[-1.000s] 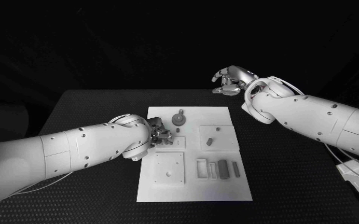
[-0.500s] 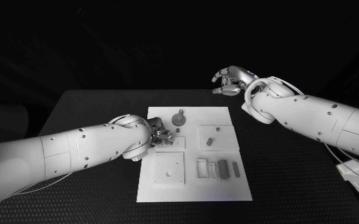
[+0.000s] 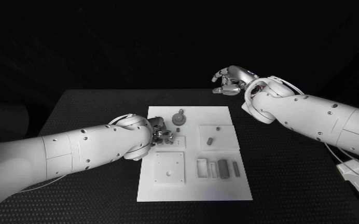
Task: Assemble the parts on the task board
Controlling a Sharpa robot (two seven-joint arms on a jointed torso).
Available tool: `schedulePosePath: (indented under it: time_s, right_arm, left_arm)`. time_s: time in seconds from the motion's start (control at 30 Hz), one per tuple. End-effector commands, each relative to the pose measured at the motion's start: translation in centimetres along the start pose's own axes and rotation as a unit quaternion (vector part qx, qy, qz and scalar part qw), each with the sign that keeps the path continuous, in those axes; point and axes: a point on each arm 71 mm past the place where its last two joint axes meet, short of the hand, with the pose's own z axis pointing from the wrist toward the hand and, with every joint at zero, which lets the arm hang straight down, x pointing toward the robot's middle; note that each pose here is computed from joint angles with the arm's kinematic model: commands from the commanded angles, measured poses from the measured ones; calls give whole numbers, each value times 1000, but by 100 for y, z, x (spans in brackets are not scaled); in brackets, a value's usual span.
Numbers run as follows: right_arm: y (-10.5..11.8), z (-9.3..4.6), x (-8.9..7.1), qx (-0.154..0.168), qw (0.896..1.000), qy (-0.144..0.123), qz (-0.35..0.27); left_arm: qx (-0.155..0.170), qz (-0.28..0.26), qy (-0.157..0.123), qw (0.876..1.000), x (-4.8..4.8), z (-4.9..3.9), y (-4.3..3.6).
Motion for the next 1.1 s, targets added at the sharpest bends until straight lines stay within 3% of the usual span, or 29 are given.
schedulePosePath:
  time_s: [0.03,0.7,1.1]
  right_arm:
    - [18,2,14,-5,1000,8,-1]
    - [14,0,19,-5,1000,13,-1]
    - [11,-1,20,-5,1000,14,-1]
  left_arm:
    - [6,28,-2,1000,32,5,-27]
    - [18,47,14,999,99,-15,-94]
    - [17,48,16,999,100,-11,-93]
